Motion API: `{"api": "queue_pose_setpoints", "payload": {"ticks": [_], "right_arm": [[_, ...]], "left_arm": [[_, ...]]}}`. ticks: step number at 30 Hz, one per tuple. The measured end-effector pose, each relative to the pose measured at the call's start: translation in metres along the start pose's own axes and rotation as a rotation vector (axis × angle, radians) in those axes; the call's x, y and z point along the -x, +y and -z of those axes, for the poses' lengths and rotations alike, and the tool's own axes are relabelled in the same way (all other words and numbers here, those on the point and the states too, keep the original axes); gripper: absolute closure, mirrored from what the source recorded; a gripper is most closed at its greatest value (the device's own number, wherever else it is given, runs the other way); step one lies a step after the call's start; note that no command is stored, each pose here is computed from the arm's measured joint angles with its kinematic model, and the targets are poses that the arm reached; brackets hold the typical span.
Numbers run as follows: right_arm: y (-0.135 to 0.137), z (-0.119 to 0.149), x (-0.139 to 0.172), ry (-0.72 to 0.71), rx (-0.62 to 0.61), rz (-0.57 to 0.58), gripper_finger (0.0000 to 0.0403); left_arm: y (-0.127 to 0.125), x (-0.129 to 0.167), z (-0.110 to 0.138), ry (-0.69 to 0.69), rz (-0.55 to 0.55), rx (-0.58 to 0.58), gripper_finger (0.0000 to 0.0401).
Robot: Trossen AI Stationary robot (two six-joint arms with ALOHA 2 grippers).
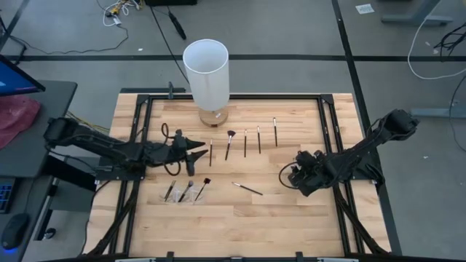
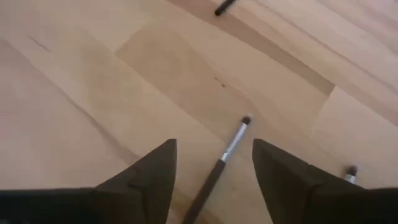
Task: Put items in baskets/containers
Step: Put the foundation brush in the transparent organizer
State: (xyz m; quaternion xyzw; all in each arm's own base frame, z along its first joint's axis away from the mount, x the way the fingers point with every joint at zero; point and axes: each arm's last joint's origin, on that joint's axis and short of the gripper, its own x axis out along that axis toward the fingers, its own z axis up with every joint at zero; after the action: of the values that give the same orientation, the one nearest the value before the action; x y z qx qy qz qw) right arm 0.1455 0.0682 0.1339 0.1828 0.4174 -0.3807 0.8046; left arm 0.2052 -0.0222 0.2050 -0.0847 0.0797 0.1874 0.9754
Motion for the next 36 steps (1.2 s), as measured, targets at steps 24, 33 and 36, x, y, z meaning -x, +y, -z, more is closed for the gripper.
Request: {"api": "queue_pose_setpoints", "payload": {"ticks": [24, 33, 36], "right_arm": [[-0.007, 0.059, -0.039, -0.248, 0.089, -0.036, 0.0392], [-0.002, 0.061, -0.038, -0.275, 0.201, -0.068, 0.0398], [0.004, 0.06, -0.036, -0.295, 0.163, -0.11, 0.0399]], "left_arm": [[-0.007, -0.014, 0.01, -0.004, 0.006, 0.001, 0.0248], [-0.007, -0.014, 0.01, -0.004, 0.007, 0.001, 0.0248], [-0.007, -0.013, 0.01, -0.004, 0.008, 0.001, 0.0248]]}}
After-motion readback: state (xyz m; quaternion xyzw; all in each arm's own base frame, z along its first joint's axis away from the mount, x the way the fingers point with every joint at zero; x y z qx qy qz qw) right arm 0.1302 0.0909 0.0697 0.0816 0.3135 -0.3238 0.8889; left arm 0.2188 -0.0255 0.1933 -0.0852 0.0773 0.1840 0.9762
